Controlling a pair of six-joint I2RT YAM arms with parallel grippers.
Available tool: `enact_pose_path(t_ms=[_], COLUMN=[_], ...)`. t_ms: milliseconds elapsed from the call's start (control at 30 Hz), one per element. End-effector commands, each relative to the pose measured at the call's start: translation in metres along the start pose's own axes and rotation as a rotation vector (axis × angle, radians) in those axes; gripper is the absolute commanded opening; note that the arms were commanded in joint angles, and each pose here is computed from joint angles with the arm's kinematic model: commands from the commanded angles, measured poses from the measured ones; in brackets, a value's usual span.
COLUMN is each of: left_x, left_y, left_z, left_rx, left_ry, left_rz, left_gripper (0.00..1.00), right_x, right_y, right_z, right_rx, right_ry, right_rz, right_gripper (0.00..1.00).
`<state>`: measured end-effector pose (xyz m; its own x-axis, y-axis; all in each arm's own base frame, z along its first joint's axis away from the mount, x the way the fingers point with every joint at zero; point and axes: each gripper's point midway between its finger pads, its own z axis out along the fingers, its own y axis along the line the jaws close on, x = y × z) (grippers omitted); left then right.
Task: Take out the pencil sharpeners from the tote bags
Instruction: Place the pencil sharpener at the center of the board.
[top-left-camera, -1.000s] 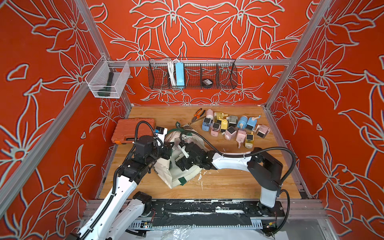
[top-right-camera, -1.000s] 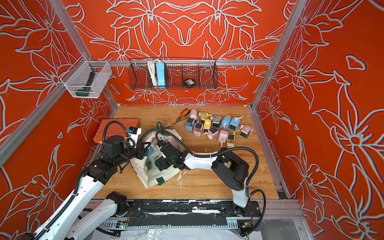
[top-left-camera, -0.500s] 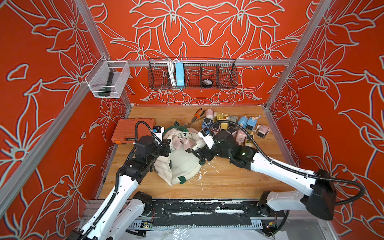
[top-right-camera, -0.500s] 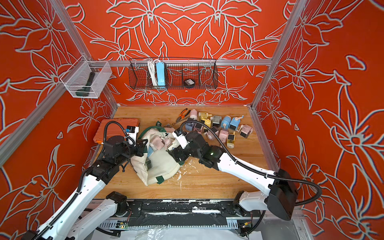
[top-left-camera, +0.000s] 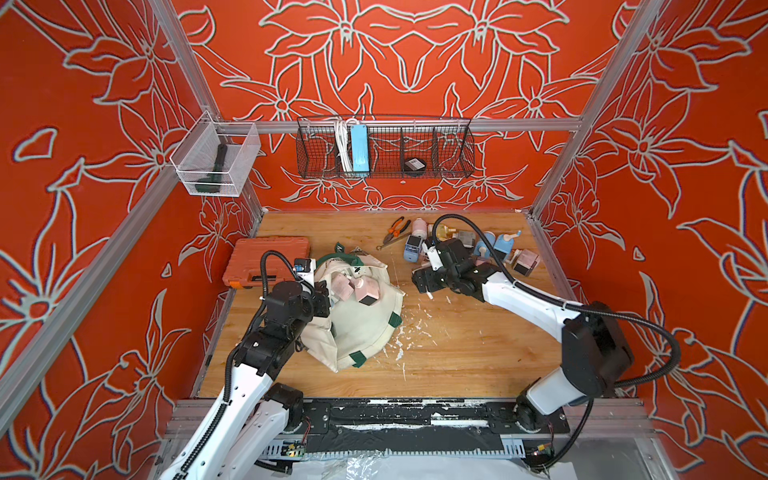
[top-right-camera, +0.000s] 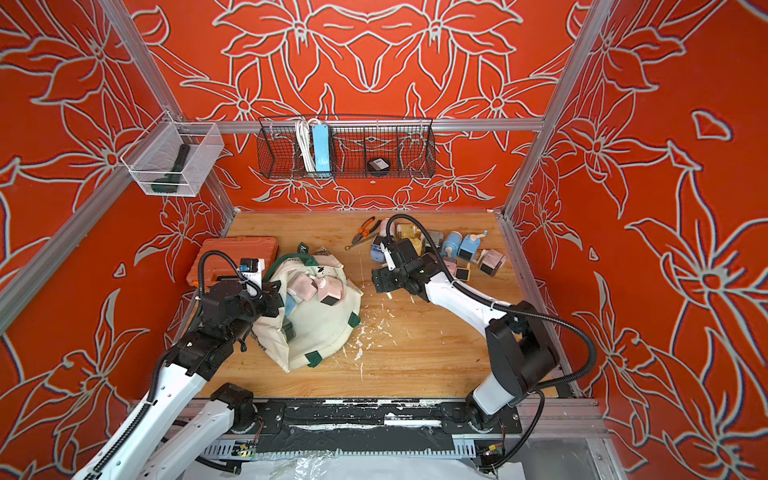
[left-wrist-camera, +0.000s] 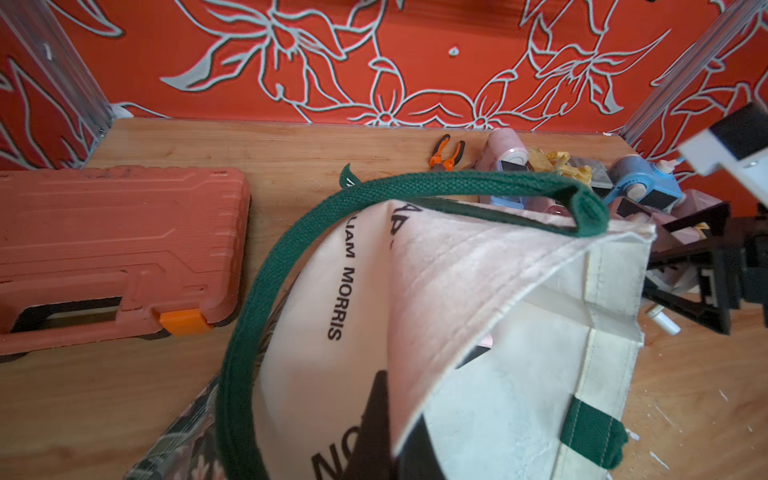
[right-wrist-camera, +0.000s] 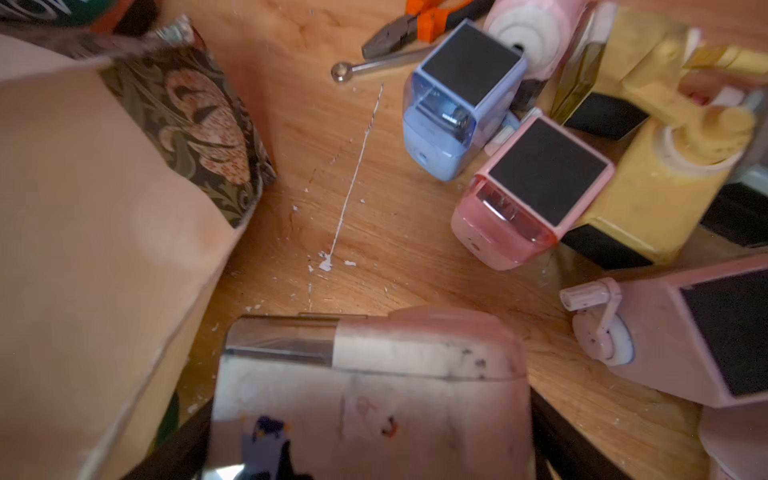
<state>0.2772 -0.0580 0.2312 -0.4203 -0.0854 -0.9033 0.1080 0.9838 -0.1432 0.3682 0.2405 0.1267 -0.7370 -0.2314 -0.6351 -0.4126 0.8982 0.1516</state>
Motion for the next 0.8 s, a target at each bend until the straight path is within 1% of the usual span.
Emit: enact_pose_path(t_ms=[0, 33, 167, 300, 433, 567, 767], left_x=[-0.012, -0.012, -0.013, -0.009, -0.01, -0.009, -0.007], left_y=[0.016, 0.016, 0.014, 0.011, 0.01, 0.01, 0.008], left_z=[-0.009, -0.01, -0.015, -0.015, -0.013, -0.012, -0.009], left_rx=[-0.084, -0.084, -0.071, -0.044, -0.042, -0.036, -0.025], left_ry=[-0.045, -0.049, -0.08, -0.093, -0.094, -0.094, -0.09], left_rz=[0.0, -0.002, -0.002, 0.002, 0.006, 0.012, 0.019], left_gripper=[0.0, 0.0, 0.0, 0.0, 0.0, 0.0, 0.0], right_x=[-0.009, -0.009, -0.011, -0.007, -0.009, -0.006, -0.011], right_y=[0.016, 0.018, 0.017, 0.021, 0.028, 0.027, 0.03], right_z=[0.017, 0.024, 0.045, 0.069, 0.084, 0.099, 0.119], right_rx=[-0.074, -0.082, -0.075, -0.104, -0.144, -0.148, -0.168], right_ry=[0.037, 0.05, 0.035, 0.096, 0.084, 0.139, 0.155], right_rz=[-0.07, -0.091, -0.148, -0.218, -0.279, -0.326, -0.37], right_gripper=[0.65, 0.65, 0.67, 0.68, 0.69, 0.7, 0.72])
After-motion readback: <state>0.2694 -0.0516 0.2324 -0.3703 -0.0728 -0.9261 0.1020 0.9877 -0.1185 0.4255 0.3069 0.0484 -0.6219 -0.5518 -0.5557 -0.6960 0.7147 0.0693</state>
